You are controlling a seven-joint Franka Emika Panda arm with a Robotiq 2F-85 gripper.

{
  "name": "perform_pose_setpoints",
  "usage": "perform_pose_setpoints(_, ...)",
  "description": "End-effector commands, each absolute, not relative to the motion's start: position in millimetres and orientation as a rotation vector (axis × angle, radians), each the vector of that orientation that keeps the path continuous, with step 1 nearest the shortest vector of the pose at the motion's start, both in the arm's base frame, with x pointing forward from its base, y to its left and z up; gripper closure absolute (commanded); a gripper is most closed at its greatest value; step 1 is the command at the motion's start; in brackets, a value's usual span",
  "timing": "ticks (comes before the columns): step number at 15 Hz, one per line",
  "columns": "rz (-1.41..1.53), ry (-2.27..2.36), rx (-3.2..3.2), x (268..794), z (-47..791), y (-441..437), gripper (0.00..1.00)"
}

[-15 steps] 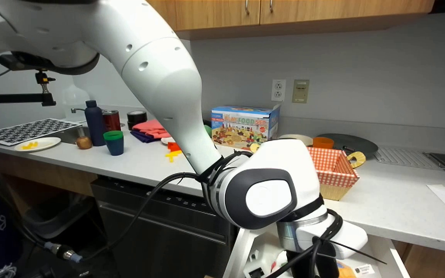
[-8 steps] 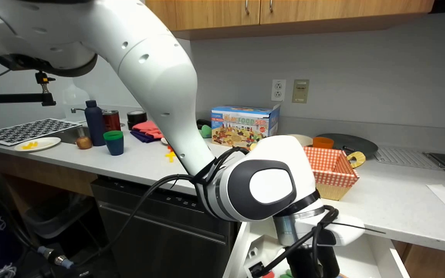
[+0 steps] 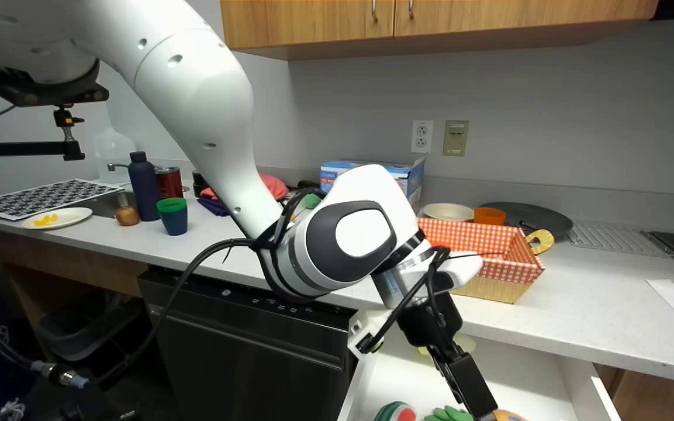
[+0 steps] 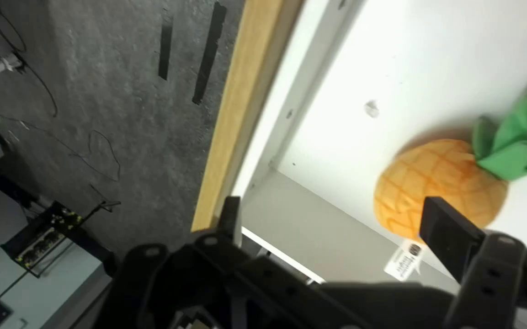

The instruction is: Open the drawer, remove the pineapple and watermelon plush toy from the drawer and put them in the basket then close the drawer

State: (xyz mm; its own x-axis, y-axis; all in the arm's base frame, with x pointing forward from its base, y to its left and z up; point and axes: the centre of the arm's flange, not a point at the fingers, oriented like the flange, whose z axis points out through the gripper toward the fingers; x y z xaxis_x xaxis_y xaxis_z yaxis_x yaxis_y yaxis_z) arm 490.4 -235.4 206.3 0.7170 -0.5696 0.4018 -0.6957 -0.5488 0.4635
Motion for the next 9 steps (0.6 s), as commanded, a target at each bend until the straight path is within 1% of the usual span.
perform_pose_setpoints(1, 0.292, -0.946, 2.326, 494, 210, -229, 0.00)
perform_pose_setpoints(6, 0.306, -0.941, 2.337, 494, 213, -227, 0.00)
perform_pose_setpoints(9, 0.226, -0.910, 2.461, 521, 213, -244, 0.00)
